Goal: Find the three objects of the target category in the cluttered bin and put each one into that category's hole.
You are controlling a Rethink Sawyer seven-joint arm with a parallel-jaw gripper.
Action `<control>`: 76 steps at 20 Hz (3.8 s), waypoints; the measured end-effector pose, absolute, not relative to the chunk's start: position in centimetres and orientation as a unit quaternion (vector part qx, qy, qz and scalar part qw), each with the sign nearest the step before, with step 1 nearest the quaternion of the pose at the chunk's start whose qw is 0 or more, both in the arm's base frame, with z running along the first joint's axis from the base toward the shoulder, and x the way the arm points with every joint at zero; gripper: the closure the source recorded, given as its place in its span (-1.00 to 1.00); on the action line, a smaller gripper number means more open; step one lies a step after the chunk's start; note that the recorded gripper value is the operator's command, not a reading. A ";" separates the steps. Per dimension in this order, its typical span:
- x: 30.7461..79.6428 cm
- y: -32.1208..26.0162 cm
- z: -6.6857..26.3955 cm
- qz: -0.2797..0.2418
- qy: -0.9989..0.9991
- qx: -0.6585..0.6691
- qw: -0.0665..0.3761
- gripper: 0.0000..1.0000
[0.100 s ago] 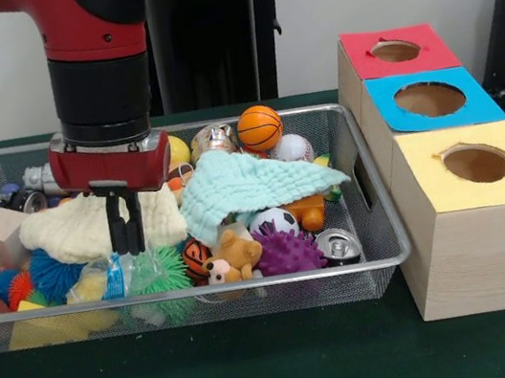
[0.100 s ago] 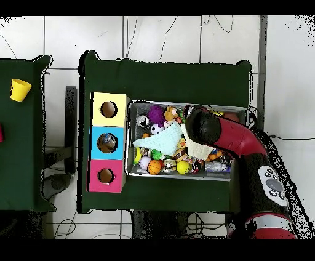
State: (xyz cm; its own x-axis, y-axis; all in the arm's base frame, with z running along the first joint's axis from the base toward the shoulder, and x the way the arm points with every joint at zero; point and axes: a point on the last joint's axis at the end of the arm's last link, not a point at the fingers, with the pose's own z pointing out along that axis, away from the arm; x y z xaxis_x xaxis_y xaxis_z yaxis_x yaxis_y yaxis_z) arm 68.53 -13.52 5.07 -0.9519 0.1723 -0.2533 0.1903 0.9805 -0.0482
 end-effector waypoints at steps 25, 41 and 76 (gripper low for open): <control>68.6 -13.8 6.6 -0.039 0.986 0.093 0.132 -1.00; 66.0 -12.8 6.1 -0.029 0.990 0.094 0.103 -1.00; 63.1 -12.7 6.8 -0.059 0.985 0.055 0.150 -1.00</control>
